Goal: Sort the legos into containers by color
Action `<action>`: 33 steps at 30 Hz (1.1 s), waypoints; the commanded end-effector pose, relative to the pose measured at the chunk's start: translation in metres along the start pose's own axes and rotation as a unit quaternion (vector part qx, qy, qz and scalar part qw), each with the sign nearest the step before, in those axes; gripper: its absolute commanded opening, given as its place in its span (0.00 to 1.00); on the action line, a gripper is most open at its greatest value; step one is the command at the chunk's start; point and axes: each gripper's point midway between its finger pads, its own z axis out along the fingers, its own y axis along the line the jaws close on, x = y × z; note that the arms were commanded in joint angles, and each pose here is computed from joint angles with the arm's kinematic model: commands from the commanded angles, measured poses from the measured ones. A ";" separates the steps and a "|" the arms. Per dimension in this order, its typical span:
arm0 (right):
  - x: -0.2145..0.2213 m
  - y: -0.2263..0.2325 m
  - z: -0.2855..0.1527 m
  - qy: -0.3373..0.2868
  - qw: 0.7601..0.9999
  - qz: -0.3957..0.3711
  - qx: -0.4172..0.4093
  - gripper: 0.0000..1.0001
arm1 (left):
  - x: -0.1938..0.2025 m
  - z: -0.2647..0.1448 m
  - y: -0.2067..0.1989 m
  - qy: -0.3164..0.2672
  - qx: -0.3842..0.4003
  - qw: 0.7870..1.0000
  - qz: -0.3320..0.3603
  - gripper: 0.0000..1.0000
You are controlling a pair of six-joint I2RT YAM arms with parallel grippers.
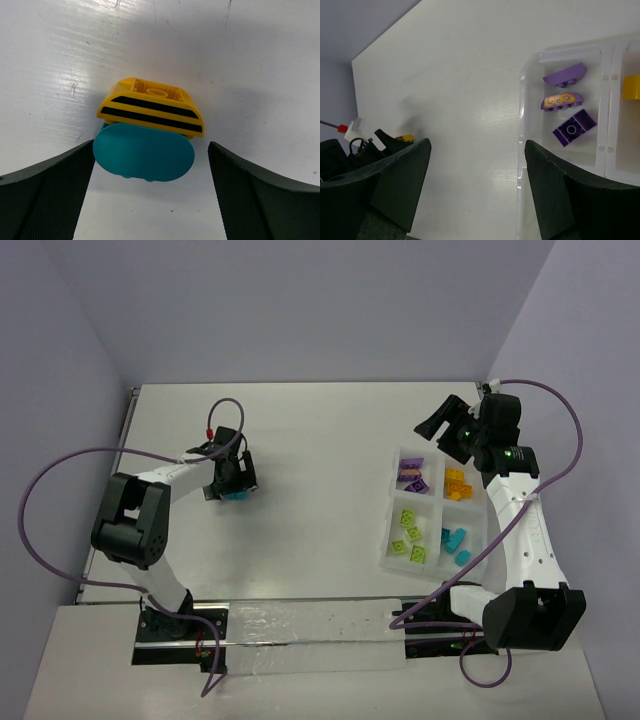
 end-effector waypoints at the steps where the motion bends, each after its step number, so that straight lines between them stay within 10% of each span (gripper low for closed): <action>1: -0.007 0.010 -0.002 -0.015 1.000 -0.008 -0.018 0.83 | -0.013 0.003 0.006 -0.024 -0.034 0.999 0.019 0.97; 19: -0.008 0.009 0.001 -0.013 1.000 -0.009 -0.014 0.83 | -0.021 0.002 -0.004 -0.028 -0.011 0.998 0.052 0.66; 29: -0.007 0.018 0.001 -0.004 0.999 -0.013 -0.032 0.83 | -0.042 -0.048 -0.031 -0.054 0.080 0.993 0.066 0.02; 33: 0.018 0.050 0.005 0.079 0.992 -0.034 -0.097 0.83 | -0.062 -0.123 -0.080 -0.109 0.240 0.958 0.112 0.00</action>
